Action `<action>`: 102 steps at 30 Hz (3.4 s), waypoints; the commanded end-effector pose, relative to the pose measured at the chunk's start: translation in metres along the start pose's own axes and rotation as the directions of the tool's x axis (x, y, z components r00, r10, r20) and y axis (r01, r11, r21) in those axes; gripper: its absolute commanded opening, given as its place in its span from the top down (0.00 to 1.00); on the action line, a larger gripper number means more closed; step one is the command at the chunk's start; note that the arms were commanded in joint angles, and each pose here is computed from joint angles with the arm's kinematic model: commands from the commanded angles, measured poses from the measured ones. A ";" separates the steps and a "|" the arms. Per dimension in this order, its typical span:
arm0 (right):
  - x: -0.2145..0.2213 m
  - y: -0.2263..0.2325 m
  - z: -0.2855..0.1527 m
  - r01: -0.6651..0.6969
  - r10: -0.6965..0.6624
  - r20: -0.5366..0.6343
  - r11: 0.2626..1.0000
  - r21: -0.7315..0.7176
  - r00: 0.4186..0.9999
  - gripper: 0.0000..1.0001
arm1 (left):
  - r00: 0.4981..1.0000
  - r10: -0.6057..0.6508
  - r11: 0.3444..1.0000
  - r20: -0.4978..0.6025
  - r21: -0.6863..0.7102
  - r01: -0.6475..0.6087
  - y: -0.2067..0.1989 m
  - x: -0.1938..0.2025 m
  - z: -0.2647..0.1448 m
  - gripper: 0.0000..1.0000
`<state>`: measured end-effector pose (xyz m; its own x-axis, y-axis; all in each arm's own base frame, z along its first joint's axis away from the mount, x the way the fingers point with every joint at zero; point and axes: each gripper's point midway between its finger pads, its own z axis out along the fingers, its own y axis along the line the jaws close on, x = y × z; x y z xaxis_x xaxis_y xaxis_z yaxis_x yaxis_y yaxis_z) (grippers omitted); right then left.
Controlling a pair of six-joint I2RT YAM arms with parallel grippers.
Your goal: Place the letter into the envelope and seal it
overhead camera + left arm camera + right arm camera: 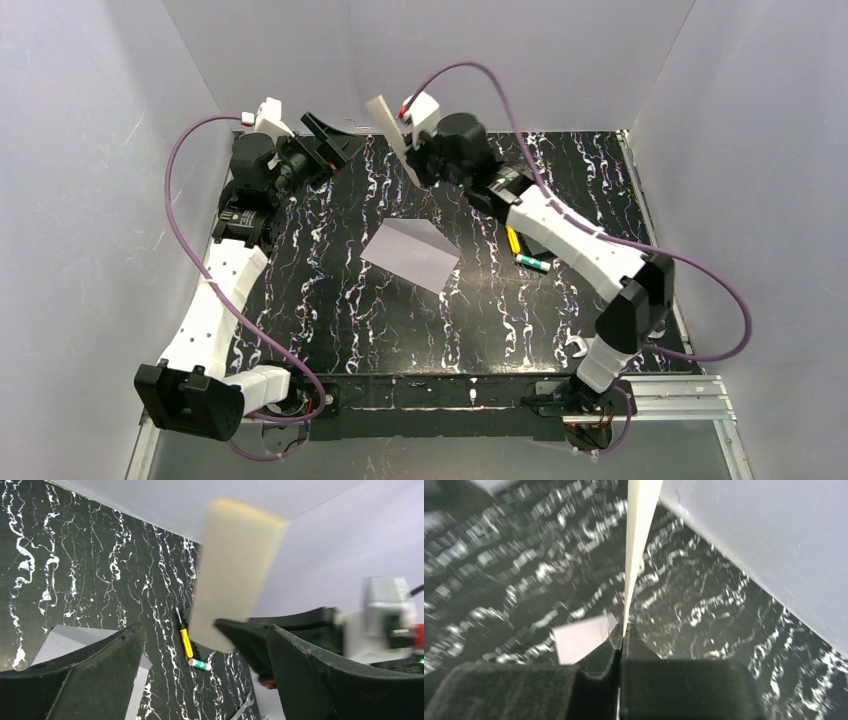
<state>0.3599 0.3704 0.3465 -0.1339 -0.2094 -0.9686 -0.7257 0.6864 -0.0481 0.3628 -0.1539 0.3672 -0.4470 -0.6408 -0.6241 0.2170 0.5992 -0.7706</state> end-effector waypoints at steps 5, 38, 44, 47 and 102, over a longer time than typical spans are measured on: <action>0.053 0.001 0.005 0.365 -0.343 -0.224 0.929 0.061 0.912 0.99 | 1.000 0.017 1.000 0.018 -0.011 -0.017 -0.007 -0.006 -0.005 0.10; 0.060 0.032 0.005 0.517 -0.505 -0.216 0.856 -0.001 0.836 0.99 | 0.975 -0.149 0.961 -0.162 -0.256 0.104 0.042 0.043 0.019 1.00; 0.042 0.050 -0.015 0.426 -0.441 -0.166 0.897 -0.120 0.882 0.36 | 0.984 -0.015 0.993 -0.177 -0.120 -0.007 0.020 0.034 0.019 1.00; 0.018 0.057 -0.031 0.340 -0.361 -0.101 0.923 -0.181 0.927 0.19 | 0.969 0.143 0.989 -0.200 0.060 -0.134 -0.007 0.030 0.018 1.00; -0.087 0.056 -0.117 -0.236 0.471 0.090 0.588 -0.774 0.878 0.99 | 0.811 0.585 0.545 0.006 0.738 -0.399 -0.136 0.011 -0.045 0.93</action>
<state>0.2533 0.3470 0.4370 -0.4538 0.1654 -0.8756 -0.8909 -0.0649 0.4495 0.2770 -0.2242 0.4626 -0.2519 -0.1179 -0.9605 0.9515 0.1509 -0.2681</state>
